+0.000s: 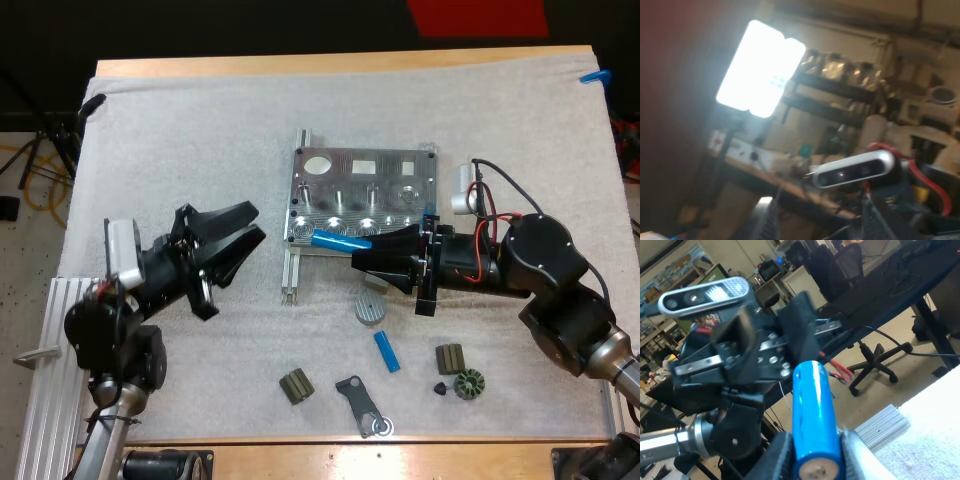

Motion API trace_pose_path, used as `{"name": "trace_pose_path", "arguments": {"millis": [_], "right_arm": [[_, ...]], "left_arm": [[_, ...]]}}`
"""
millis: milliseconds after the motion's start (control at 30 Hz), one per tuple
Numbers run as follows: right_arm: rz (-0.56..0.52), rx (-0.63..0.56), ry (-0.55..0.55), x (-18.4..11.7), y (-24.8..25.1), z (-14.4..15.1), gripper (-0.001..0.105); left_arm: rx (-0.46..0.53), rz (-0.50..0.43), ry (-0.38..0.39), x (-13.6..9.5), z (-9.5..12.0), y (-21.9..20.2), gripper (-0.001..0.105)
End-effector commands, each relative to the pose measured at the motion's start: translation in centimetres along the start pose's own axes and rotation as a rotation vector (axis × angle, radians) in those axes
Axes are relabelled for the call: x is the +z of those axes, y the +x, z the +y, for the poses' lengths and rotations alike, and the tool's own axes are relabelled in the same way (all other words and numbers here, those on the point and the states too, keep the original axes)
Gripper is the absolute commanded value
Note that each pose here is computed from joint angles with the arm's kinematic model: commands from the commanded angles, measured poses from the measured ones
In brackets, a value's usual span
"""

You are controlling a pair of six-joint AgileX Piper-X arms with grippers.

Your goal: Load cells from right to left

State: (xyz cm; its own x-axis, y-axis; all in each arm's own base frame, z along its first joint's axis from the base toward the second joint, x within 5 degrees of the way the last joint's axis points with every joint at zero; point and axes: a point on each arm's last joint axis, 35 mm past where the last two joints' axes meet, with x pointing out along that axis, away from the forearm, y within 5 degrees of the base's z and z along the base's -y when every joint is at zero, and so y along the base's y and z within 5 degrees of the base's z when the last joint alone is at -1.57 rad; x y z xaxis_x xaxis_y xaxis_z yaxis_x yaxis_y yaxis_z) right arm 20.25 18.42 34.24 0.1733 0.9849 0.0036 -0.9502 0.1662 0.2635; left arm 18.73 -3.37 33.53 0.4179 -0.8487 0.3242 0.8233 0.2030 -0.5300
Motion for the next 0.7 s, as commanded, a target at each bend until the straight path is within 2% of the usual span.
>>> {"name": "trace_pose_path", "arguments": {"millis": [0, 333, 433, 500, 600, 667], "right_arm": [[-0.011, 0.014, -0.030, 0.4, -0.2, 0.2, 0.019], [-0.011, 0.012, -0.039, 0.5, -0.2, 0.2, 0.019], [-0.007, 0.010, -0.042, 0.4, -0.2, 0.1, 0.019], [-0.006, 0.010, -0.049, 0.4, -0.2, 0.1, 0.019], [0.001, 0.008, -0.052, 0.4, -0.2, 0.1, 0.019], [0.000, 0.008, -0.059, 0.4, -0.2, 0.1, 0.019]], "left_arm": [[0.038, -0.004, 0.021, 0.4, 0.2, 0.2, 0.035], [0.257, 0.001, 0.052, 1.3, 2.0, 0.9, 0.035], [0.345, -0.010, 0.073, 1.5, 2.4, 0.9, 0.035], [0.449, -0.005, 0.105, 1.4, 2.6, 0.7, 0.035], [0.545, 0.075, 0.183, 1.3, 2.4, 0.4, 0.035], [0.570, 0.127, 0.216, 1.2, 2.2, 0.3, 0.035]]}}
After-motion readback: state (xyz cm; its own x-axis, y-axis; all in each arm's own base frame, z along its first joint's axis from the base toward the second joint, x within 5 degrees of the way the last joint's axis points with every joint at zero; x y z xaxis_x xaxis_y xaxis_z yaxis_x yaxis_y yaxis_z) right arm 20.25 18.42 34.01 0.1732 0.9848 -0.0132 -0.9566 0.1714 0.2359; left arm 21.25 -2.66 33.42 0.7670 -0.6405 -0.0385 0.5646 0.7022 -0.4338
